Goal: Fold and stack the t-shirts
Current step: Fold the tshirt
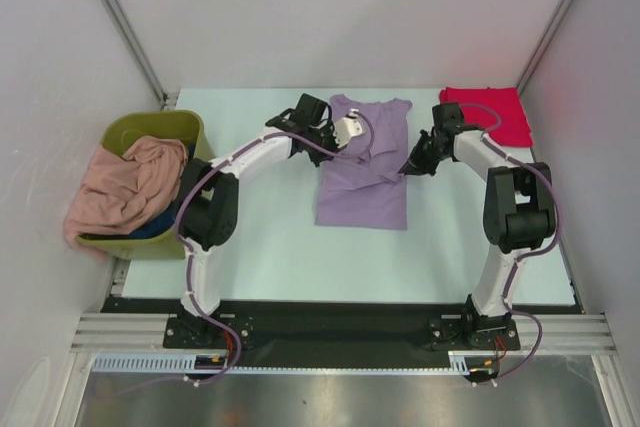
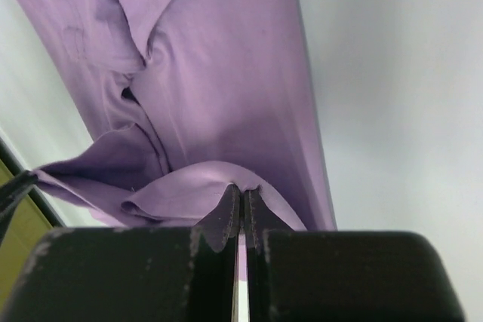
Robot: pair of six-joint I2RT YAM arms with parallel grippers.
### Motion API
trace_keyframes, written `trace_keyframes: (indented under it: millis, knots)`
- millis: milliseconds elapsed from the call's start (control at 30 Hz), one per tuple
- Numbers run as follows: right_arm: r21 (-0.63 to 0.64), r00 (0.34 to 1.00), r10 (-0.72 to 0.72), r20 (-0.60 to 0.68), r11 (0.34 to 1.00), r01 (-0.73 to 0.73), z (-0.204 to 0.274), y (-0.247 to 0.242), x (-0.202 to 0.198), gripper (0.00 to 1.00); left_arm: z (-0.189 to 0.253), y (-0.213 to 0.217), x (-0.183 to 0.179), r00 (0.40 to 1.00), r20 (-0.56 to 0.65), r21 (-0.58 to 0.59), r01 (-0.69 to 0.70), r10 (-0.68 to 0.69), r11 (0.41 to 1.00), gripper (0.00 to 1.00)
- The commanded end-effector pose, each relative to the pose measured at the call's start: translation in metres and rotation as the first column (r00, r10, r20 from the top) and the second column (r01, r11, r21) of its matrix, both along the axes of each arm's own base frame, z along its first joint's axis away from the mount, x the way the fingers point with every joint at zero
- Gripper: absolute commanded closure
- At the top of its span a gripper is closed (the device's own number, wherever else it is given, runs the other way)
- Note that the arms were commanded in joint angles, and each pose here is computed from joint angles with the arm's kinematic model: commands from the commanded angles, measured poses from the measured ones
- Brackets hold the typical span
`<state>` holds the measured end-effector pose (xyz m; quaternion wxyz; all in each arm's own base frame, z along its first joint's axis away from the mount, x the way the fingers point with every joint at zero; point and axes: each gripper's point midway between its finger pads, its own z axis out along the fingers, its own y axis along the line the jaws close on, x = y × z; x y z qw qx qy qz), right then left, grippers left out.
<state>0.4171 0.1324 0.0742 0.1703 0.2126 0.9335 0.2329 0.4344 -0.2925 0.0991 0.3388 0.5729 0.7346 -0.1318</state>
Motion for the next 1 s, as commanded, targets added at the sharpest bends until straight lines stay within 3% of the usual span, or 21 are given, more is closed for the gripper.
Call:
trace_keyframes:
  millis: [0, 267, 367, 400, 467, 500, 600, 700, 767, 867, 967]
  knots:
    - [0.013, 0.997, -0.020, 0.079, 1.000, 0.019, 0.012, -0.005, 0.029, 1.00, 0.017, 0.004, 0.031, 0.992, 0.054, -0.044, -0.114, 0.116, 0.993, 1.00]
    - [-0.005, 0.997, -0.060, 0.040, 0.998, 0.060, -0.012, -0.017, 0.044, 0.96, -0.011, 0.016, 0.044, 0.985, 0.048, 0.034, -0.170, 0.168, 0.985, 1.00]
    - [-0.002, 0.995, -0.088, 0.041, 0.996, 0.088, -0.015, -0.023, 0.049, 0.83, -0.013, 0.014, 0.049, 0.983, 0.053, 0.023, -0.178, 0.177, 0.984, 1.00]
    - [-0.004, 0.994, -0.099, 0.042, 0.995, 0.099, -0.015, -0.027, 0.051, 0.71, -0.009, 0.011, 0.053, 0.982, 0.062, 0.013, -0.177, 0.176, 0.984, 0.99]
    - [-0.027, 0.988, -0.144, 0.054, 0.989, 0.146, -0.009, -0.043, 0.059, 0.58, -0.007, 0.009, 0.061, 0.976, 0.074, 0.000, -0.204, 0.203, 0.979, 0.91]
    - [-0.033, 0.984, -0.162, 0.073, 0.986, 0.165, 0.000, -0.049, 0.061, 0.54, 0.002, 0.007, 0.068, 0.972, 0.094, -0.014, -0.215, 0.216, 0.976, 0.77]
    - [-0.078, 0.970, -0.190, 0.152, 0.976, 0.204, 0.026, -0.066, 0.065, 0.52, 0.019, 0.007, 0.082, 0.959, 0.129, -0.037, -0.250, 0.253, 0.967, 0.59]
    - [-0.124, 0.957, -0.128, 0.259, 0.979, 0.165, 0.062, -0.058, 0.054, 0.50, 0.049, 0.019, 0.089, 0.940, 0.127, -0.096, -0.305, 0.316, 0.947, 0.56]
    - [-0.155, 0.960, -0.074, 0.270, 0.981, 0.120, 0.068, -0.044, 0.034, 0.50, 0.057, 0.020, 0.078, 0.945, 0.095, -0.117, -0.301, 0.312, 0.947, 0.57]
    - [-0.145, 0.962, 0.003, 0.274, 0.989, 0.039, 0.062, -0.016, 0.015, 0.54, 0.050, 0.000, 0.027, 0.988, -0.023, -0.157, -0.156, 0.154, 0.975, 0.60]
    - [-0.096, 0.976, 0.025, 0.214, 0.995, -0.004, 0.050, 0.003, 0.001, 0.55, 0.023, -0.006, -0.016, 0.993, -0.102, -0.083, -0.066, 0.058, 0.994, 0.65]
